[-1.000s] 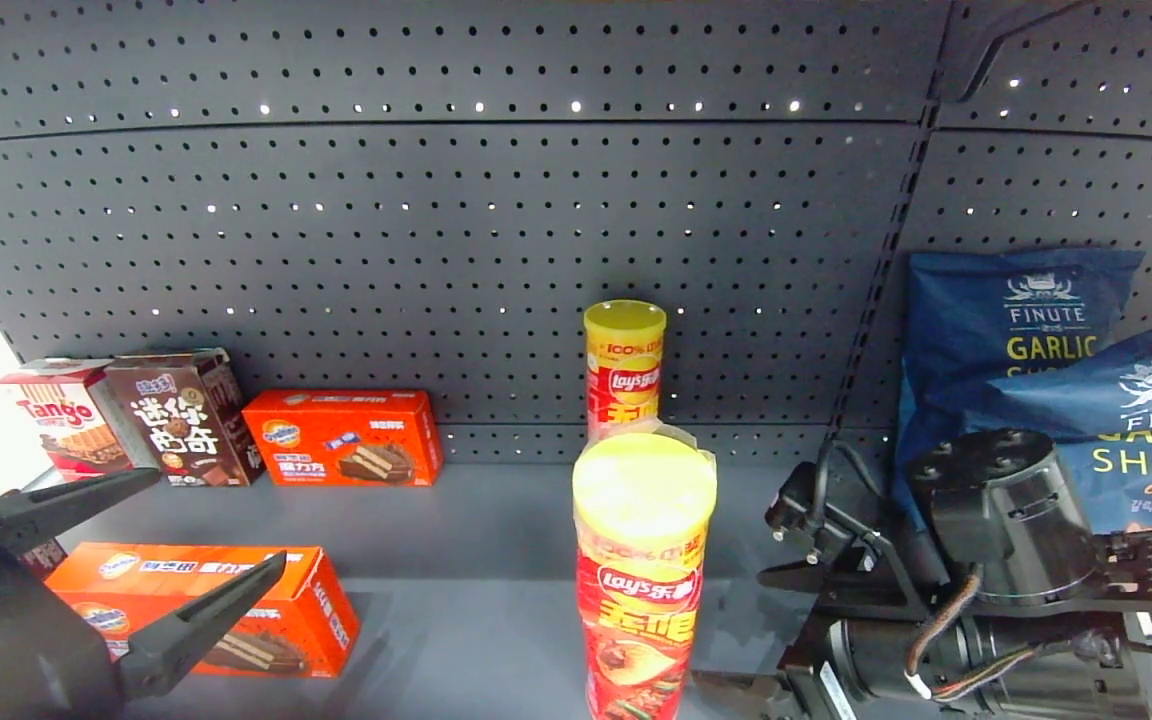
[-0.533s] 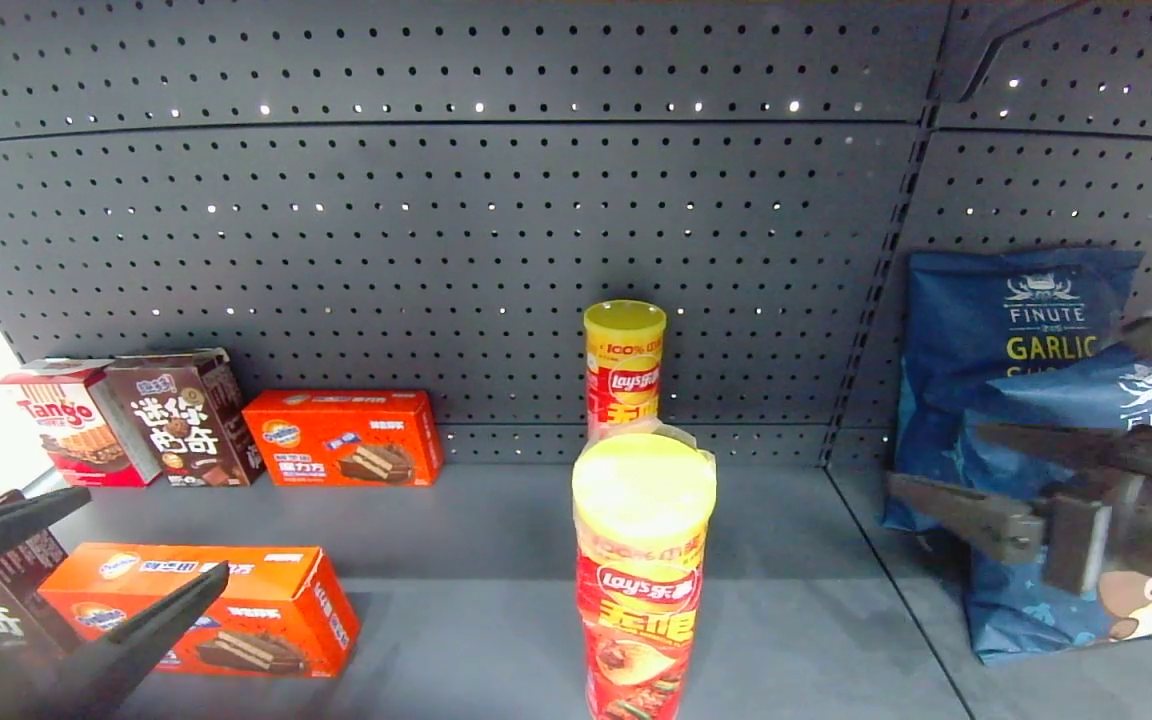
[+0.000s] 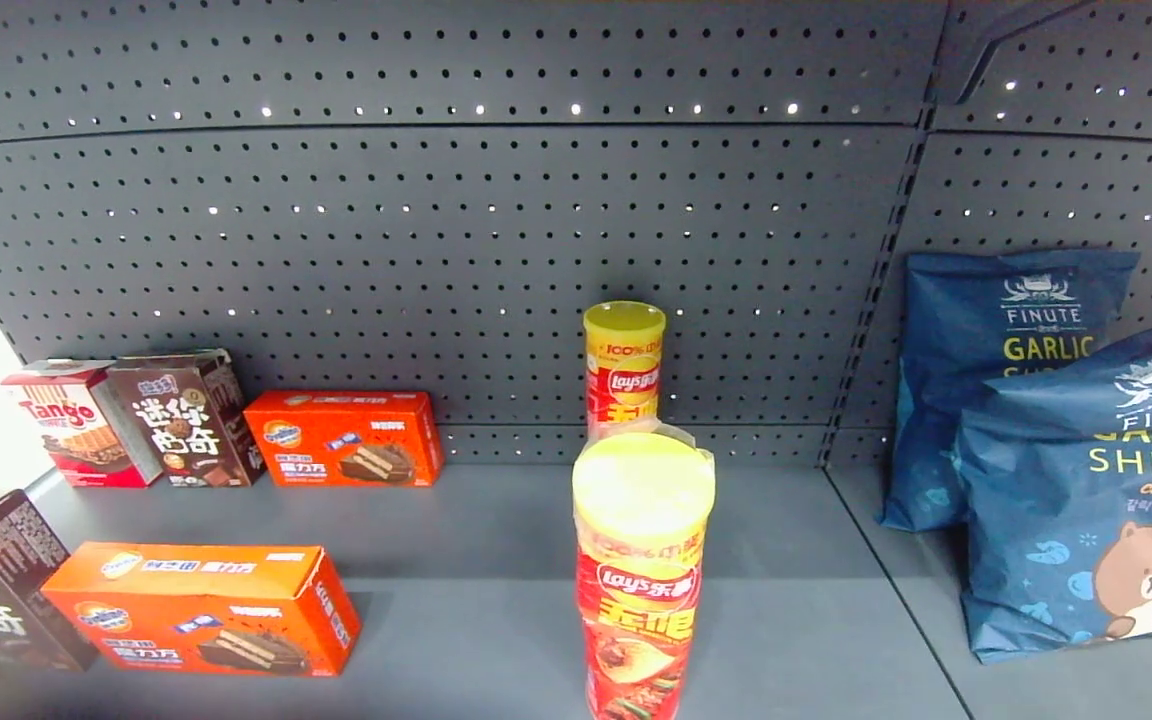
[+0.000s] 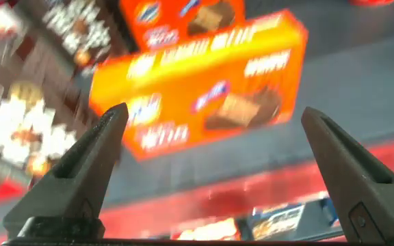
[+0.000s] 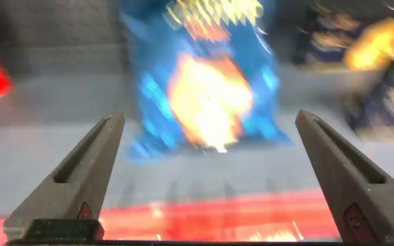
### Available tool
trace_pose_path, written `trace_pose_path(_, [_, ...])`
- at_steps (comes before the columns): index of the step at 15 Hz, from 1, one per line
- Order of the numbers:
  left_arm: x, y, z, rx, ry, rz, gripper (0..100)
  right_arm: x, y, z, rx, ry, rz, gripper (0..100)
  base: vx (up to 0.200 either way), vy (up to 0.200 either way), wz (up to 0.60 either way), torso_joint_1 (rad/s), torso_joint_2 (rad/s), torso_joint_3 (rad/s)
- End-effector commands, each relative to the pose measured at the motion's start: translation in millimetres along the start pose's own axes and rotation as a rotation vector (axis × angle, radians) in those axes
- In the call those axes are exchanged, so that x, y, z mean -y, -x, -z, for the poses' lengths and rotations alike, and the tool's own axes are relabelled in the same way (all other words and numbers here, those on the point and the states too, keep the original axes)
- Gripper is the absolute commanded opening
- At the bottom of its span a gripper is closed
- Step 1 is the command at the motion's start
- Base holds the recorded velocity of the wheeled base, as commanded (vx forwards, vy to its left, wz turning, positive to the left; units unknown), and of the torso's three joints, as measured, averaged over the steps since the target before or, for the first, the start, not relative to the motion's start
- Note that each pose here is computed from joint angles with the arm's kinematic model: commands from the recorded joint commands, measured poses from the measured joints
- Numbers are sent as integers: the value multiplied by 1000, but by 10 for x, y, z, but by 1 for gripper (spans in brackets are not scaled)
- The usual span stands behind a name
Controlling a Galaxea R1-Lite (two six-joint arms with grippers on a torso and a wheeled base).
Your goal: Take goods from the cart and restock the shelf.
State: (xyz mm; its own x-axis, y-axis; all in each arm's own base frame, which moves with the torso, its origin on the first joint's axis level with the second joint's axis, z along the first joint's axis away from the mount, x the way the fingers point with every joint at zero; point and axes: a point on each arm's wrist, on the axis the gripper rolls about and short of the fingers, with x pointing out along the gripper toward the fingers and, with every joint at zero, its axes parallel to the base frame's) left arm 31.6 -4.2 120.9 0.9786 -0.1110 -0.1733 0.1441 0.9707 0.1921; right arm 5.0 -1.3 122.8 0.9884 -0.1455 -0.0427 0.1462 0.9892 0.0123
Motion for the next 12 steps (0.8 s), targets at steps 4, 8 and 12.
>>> trace_pose_path(4, [56, 363, 432, 38, 5, -21, 100, -19, 197, 470, -44, 29, -44, 100, 0, 0, 0, 0, 0, 0])
trace_pose_path(8, [53, 406, 425, 52, 14, -27, 100, -17, 197, 464, -39, 16, -37, 100, 0, 0, 0, 0, 0, 0])
trace_pose_path(12, [52, 407, 426, 55, 14, -18, 100, 22, 259, 480, 46, 20, -211, 100, 0, 0, 0, 0, 0, 0])
